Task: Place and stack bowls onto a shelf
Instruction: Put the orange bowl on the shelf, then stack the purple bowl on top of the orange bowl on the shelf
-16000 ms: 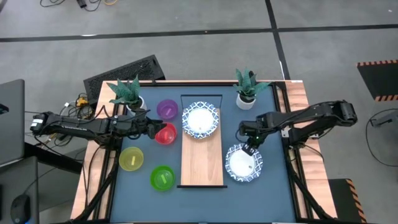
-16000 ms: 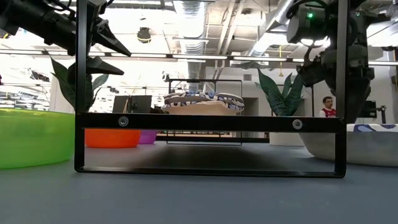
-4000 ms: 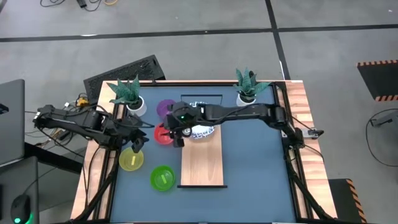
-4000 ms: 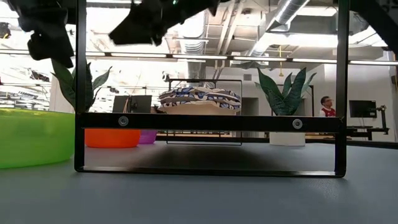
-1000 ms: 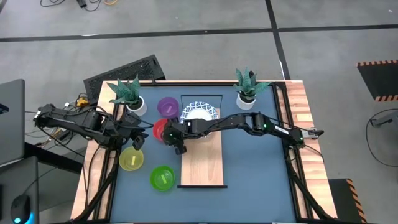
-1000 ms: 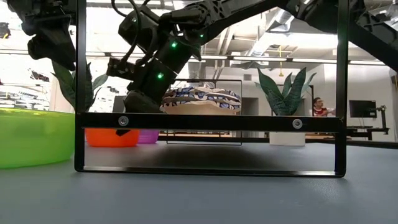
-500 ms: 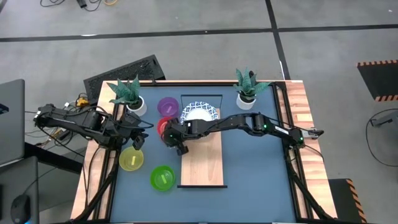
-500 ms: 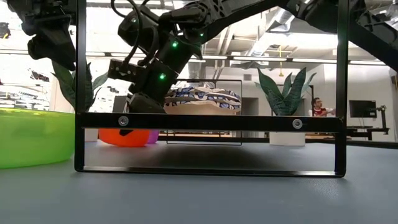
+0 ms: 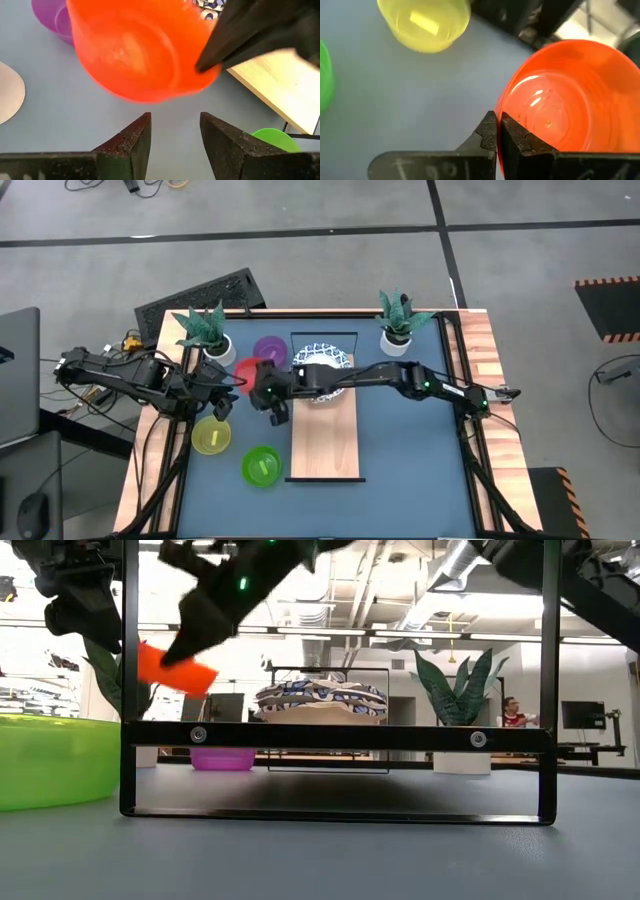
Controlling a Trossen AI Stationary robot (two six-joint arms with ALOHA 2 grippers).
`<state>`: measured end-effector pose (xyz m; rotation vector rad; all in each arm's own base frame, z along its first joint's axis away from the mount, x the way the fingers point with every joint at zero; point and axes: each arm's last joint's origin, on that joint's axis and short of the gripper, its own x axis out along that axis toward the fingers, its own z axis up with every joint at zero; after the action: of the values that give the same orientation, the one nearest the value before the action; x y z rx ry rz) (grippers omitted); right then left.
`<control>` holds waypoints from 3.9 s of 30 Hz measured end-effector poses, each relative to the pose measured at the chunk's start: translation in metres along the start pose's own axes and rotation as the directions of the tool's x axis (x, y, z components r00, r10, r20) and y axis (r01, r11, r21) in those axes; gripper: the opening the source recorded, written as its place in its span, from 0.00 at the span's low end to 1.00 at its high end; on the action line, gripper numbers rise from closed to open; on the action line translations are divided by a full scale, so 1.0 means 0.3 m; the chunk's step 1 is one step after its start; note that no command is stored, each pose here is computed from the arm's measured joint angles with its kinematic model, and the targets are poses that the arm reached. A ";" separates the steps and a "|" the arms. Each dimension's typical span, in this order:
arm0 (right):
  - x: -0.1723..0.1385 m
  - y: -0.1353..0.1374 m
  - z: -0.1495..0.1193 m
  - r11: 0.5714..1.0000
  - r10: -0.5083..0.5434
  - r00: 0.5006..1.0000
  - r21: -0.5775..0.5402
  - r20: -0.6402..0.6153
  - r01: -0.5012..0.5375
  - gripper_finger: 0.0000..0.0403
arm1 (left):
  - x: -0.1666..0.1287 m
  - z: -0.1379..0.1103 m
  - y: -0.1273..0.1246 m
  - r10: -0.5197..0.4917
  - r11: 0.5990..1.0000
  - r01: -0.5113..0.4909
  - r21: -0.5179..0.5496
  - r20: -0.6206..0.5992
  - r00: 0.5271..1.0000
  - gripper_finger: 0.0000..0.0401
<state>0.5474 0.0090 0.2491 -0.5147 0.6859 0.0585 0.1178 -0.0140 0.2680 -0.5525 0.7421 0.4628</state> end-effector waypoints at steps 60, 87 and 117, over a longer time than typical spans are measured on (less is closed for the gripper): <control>-0.516 0.504 -0.260 0.856 0.415 0.864 -0.200 -0.286 -0.477 0.06 | -0.004 0.031 0.000 0.113 0.976 -0.148 0.161 0.209 0.971 0.38; -0.445 0.530 -0.278 0.873 0.432 0.853 -0.104 -0.292 -0.477 0.38 | 0.045 0.055 -0.049 0.079 0.938 -0.145 0.314 0.214 0.974 0.51; -0.470 0.550 -0.258 0.888 0.460 0.843 0.158 -0.279 -0.432 0.49 | 0.467 0.266 0.222 0.169 0.745 -0.033 0.666 -0.140 0.976 0.59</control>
<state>0.3564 0.1329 0.2138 -0.2680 1.1061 0.3933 0.2108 0.1134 0.1936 0.1252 1.0627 0.2149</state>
